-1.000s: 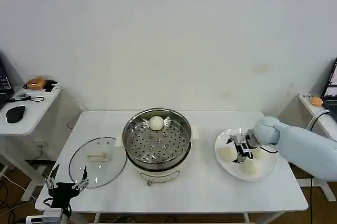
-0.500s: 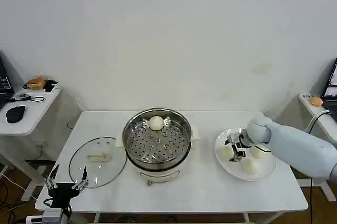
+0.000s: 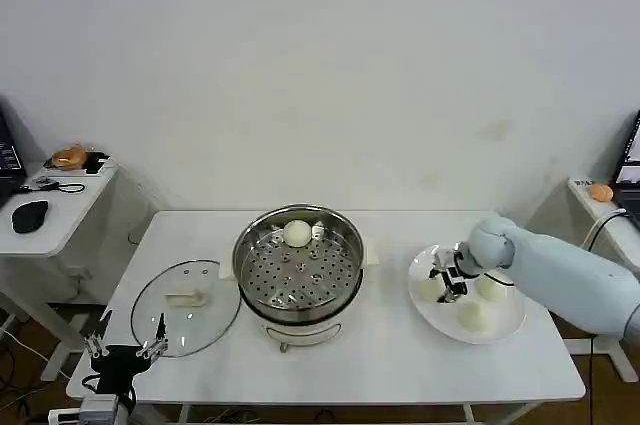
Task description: Take steamed baozi put them in steamer then cover it.
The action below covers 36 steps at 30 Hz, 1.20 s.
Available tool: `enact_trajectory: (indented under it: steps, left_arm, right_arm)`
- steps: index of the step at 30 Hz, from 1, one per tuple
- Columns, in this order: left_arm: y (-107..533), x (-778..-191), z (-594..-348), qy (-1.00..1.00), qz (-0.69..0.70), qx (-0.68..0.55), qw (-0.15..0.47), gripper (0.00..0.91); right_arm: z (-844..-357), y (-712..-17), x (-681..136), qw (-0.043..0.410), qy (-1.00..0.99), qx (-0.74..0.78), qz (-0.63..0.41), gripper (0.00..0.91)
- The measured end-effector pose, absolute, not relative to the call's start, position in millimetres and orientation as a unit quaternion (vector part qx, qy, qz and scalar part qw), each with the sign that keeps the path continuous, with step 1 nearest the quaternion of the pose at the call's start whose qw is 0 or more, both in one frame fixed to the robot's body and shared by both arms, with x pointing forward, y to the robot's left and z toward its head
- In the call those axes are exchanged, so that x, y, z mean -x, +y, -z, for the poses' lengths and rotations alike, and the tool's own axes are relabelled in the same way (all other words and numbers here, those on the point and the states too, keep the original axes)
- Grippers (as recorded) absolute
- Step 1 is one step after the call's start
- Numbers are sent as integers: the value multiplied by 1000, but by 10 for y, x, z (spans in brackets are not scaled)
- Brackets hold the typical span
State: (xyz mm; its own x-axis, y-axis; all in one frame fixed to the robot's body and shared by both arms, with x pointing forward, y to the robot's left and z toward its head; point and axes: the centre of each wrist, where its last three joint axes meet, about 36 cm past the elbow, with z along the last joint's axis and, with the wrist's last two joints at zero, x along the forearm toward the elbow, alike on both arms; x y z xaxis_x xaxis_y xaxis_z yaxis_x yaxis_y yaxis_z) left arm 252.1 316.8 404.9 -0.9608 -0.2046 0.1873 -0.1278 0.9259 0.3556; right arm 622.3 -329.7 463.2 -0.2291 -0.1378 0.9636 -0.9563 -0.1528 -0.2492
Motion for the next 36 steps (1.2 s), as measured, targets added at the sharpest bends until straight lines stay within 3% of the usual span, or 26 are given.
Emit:
enact_trajectory:
  steps: [11,18,28,36]
  left_arm:
    - [3134,-2556,-4085,-977,170,-81,103,907]
    - [3124,-2587,-4130,-977,172,-77,99,907]
    - [3118,-2637,-4203,-977,174,-76,91,907]
    - [3191,-2664,-4180,-977,174,-82,92,907]
  right_arm:
    - [-5237,-3427,-6278,349,-553,-488,-578,645]
    - [-5812,-3273,-6321,316,-568,-478,-590,655]
    - [-6633,-2604,-6330,258,-578,-490,-599,655]
    - [-6852,-1845,-6356,242,-583,-517,-578,655]
